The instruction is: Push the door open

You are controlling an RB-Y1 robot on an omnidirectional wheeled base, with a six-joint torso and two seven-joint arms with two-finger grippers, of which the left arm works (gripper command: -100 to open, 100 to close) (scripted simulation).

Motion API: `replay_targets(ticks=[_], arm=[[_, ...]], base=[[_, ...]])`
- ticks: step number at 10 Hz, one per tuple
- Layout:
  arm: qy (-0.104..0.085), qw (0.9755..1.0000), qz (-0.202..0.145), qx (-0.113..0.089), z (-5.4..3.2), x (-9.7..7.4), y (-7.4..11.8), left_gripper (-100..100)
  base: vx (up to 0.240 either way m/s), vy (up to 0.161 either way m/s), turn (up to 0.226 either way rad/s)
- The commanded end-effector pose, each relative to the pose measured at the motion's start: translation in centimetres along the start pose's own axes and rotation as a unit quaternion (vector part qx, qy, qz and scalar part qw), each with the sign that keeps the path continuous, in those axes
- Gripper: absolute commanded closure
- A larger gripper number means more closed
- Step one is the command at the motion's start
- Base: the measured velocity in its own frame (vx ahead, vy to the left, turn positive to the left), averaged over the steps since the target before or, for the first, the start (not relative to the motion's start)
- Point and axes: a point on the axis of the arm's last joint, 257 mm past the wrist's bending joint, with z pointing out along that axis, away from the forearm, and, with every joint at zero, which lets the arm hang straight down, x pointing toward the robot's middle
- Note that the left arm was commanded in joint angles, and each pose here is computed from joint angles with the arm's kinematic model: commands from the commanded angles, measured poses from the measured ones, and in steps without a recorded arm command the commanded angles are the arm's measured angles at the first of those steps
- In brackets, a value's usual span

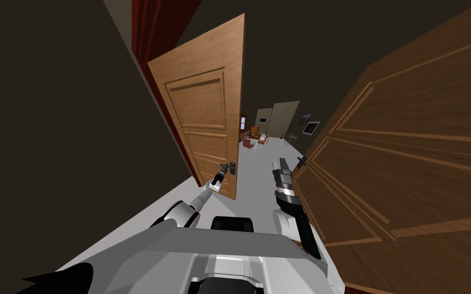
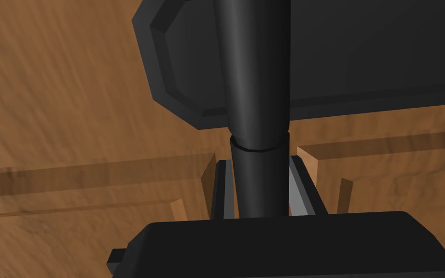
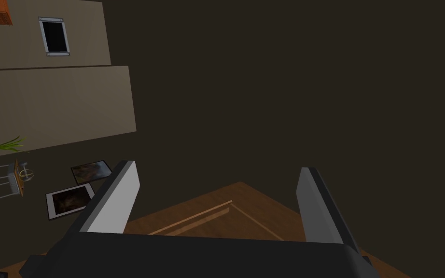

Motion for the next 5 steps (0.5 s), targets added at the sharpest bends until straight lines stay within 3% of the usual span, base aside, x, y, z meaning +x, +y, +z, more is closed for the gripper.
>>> replay_targets(ticks=[1,3,5], arm=[[-0.023,0.9997,0.003,0.008,0.08,-3.0,-0.9,100],[-0.023,0.9997,0.003,0.008,0.08,-3.0,-0.9,100],[-0.043,0.9991,0.001,0.008,-0.19,-5.1,-0.9,100]], base=[[0.131,-0.133,-0.003],[0.079,-0.082,0.019],[0.083,-0.109,-0.002]])
